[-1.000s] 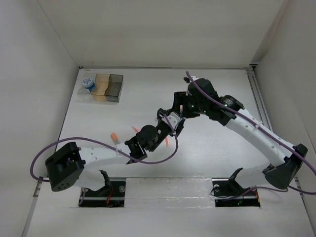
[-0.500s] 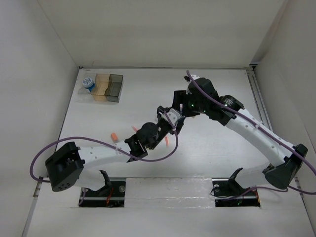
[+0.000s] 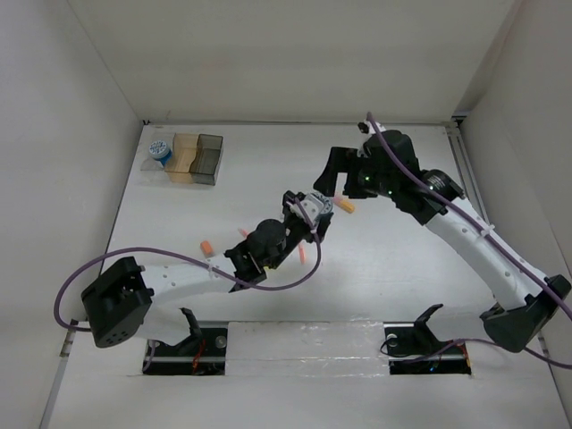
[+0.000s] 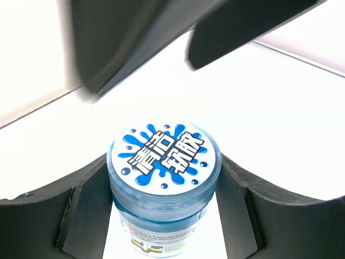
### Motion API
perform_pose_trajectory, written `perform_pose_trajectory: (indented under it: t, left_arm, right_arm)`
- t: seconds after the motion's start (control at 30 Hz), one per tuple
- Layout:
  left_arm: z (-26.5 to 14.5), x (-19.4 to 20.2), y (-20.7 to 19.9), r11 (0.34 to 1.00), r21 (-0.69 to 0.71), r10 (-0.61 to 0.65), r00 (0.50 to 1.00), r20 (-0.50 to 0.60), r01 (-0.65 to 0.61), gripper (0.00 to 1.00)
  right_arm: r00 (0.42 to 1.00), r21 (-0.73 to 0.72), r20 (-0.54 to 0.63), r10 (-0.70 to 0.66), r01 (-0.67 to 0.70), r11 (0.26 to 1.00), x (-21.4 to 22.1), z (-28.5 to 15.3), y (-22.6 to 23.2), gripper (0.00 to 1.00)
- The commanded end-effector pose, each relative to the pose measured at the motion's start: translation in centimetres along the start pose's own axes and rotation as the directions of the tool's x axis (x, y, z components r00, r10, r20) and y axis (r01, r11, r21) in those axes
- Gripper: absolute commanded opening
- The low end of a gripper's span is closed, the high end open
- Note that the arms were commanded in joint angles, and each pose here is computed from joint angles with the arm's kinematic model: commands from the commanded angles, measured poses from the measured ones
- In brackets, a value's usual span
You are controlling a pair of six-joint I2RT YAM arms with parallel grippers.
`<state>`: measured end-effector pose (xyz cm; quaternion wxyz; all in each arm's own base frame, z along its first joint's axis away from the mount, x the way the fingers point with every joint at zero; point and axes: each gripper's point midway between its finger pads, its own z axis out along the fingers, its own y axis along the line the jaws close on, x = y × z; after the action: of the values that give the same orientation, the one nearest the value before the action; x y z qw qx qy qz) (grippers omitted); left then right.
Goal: Sort the stationery into containers
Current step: Place the stationery in the storage box.
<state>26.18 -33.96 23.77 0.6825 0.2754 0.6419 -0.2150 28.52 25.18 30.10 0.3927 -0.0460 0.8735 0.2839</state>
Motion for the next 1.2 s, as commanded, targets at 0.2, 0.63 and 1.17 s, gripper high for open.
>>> perform_pose_trajectory:
  t: [0.2,0.63,1.17]
  left_arm:
    - [3.4,-6.1,10.7,0.956,-0.220,-0.169,0.977,0.131,0.195,0.00]
    - [-1.4,-5.6,39.3,0.764,-0.600,-0.169,0.972,0.165,0.235,0.00]
    - [-6.2,2.1,53.5,0.644,-0.761,-0.210,0.975,-0.076,0.080,0.00]
  right_arm:
    - [0.979,0.050,0.197,0.045,-0.056,0.997,-3.5,-4.7,-4.5,1.00]
    - [0.988,-0.086,0.151,0.028,-0.015,0.996,3.2,-4.4,-3.9,1.00]
    - [0.994,-0.227,0.104,-0.012,0.035,0.973,7.2,-3.9,-1.4,1.00]
